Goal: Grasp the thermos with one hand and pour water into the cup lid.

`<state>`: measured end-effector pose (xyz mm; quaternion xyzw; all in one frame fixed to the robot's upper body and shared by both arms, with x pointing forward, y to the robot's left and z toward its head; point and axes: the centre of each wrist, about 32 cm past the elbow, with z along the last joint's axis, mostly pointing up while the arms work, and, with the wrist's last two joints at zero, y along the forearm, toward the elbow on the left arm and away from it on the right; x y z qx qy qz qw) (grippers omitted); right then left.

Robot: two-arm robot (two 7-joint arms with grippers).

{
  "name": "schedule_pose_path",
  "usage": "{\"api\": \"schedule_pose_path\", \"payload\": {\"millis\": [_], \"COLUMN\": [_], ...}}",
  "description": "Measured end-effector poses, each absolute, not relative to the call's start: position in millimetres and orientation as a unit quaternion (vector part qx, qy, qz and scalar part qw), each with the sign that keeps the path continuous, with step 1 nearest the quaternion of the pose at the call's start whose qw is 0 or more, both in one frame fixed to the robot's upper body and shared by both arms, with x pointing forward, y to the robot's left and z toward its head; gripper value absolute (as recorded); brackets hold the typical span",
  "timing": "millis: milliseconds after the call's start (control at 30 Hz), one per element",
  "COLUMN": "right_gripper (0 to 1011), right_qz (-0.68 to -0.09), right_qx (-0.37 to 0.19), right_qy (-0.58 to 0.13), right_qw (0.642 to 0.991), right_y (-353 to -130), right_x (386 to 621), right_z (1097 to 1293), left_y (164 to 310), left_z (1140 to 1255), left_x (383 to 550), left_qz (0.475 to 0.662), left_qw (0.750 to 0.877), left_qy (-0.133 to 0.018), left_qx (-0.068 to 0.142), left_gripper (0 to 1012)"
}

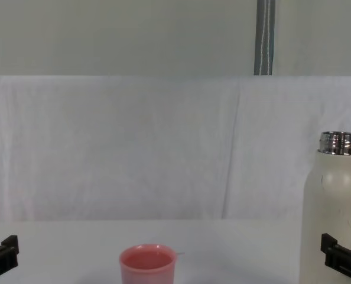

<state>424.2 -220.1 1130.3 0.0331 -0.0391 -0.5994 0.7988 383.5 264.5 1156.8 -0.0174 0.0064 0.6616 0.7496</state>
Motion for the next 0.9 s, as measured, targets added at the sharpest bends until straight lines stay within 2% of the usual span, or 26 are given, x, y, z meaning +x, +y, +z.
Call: {"api": "schedule_pose_path", "payload": {"millis": [300, 900], "right_gripper": [1001, 1001], "right_qz": [-0.594, -0.574], "right_qx": [0.027, 0.025], "right_qy": [-0.038, -0.042], "right_qw": [0.803, 0.817], "right_y": [-215.2, -202.6], "right_x": [414.4, 410.7], "right_z": [1129.0, 1129.2], "left_y": [264.5, 264.5], "left_z": [1156.8, 1156.8], "left_x": [383.5, 383.5], "left_qz": [0.662, 0.662], "left_qw": [0.75, 0.75], "left_qy": [0.006, 0.006], "left_qx": [-0.017, -0.017], "left_gripper": [1001, 1001]}}
